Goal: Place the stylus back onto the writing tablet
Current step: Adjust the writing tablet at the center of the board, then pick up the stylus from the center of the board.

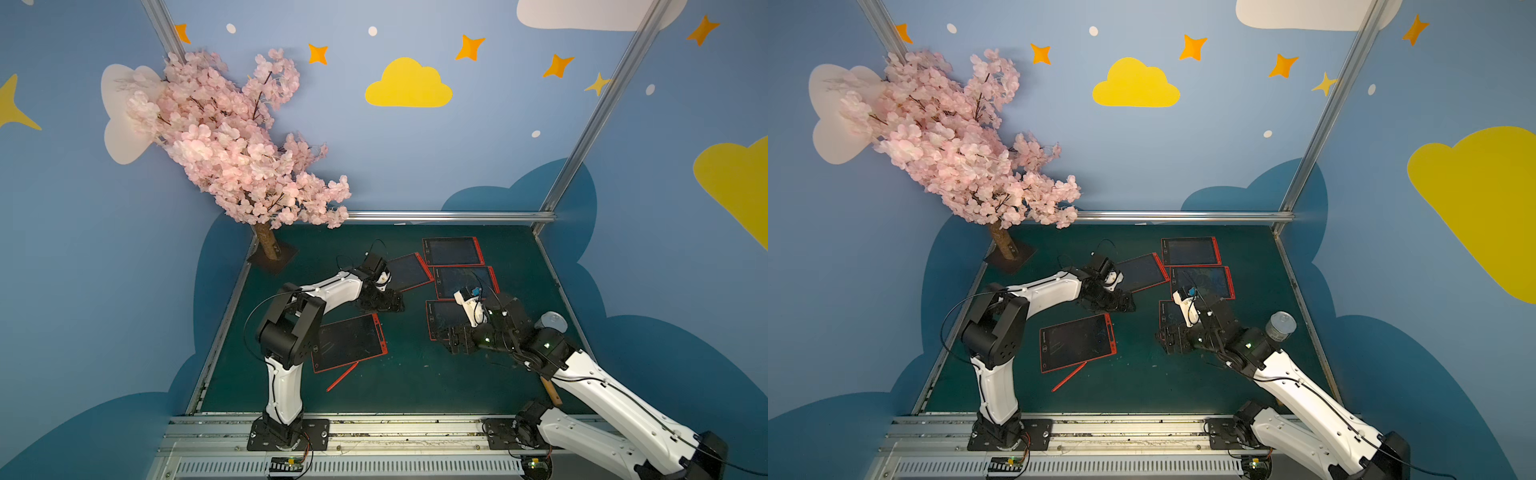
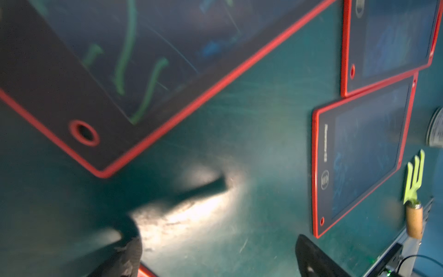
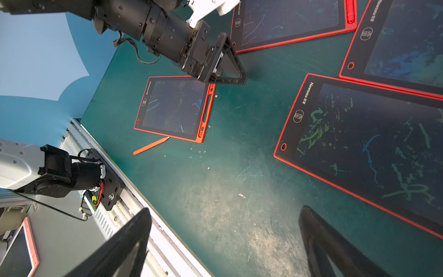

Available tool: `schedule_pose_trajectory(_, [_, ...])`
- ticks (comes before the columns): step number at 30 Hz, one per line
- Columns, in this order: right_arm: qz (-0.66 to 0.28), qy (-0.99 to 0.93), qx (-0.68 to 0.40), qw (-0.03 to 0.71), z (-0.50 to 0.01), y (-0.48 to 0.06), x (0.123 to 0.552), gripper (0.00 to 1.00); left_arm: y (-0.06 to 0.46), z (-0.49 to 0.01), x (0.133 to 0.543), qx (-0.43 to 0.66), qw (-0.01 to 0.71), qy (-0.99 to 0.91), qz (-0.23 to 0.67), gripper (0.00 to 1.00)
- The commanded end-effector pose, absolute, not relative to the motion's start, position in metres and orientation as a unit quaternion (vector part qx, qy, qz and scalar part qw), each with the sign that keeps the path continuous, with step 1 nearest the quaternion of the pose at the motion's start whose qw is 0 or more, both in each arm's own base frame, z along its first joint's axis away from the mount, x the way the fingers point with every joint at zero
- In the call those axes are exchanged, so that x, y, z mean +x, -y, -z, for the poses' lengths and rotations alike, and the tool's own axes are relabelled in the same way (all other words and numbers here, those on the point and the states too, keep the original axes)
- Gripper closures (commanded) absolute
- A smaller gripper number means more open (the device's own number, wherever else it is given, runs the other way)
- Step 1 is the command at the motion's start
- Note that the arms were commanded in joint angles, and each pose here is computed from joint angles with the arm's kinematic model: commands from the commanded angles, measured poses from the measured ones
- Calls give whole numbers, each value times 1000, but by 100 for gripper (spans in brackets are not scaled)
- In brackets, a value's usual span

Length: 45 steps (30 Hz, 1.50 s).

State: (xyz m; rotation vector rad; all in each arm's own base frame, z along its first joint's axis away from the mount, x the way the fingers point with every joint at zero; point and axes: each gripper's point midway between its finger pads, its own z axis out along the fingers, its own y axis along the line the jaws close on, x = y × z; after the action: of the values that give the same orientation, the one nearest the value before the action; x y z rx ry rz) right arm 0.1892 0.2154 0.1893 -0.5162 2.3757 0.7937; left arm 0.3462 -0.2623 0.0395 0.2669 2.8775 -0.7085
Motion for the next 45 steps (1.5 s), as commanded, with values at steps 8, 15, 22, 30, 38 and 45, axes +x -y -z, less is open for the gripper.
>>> schedule_pose_trajectory(8, [-308,-882,-195,299,-202,-221,190,5,224,-64,294,118,89,-977,154,4])
schedule_pose_trajectory(15, [-313,-880,-198,297,-203,-225,191,5,187,-61,245,88,66,-990,93,13])
schedule_pose_trajectory(22, [-319,-879,-202,292,-202,-231,193,5,161,-49,200,40,30,-997,63,30])
schedule_pose_trajectory(30, [-320,-879,-203,290,-202,-234,194,5,144,-34,175,4,6,-999,49,40])
schedule_pose_trajectory(38, [-318,-880,-205,288,-202,-235,194,5,134,-23,162,-4,-17,-999,33,47])
schedule_pose_trajectory(45, [-318,-880,-207,287,-202,-237,195,5,130,-16,155,-7,-31,-999,24,53])
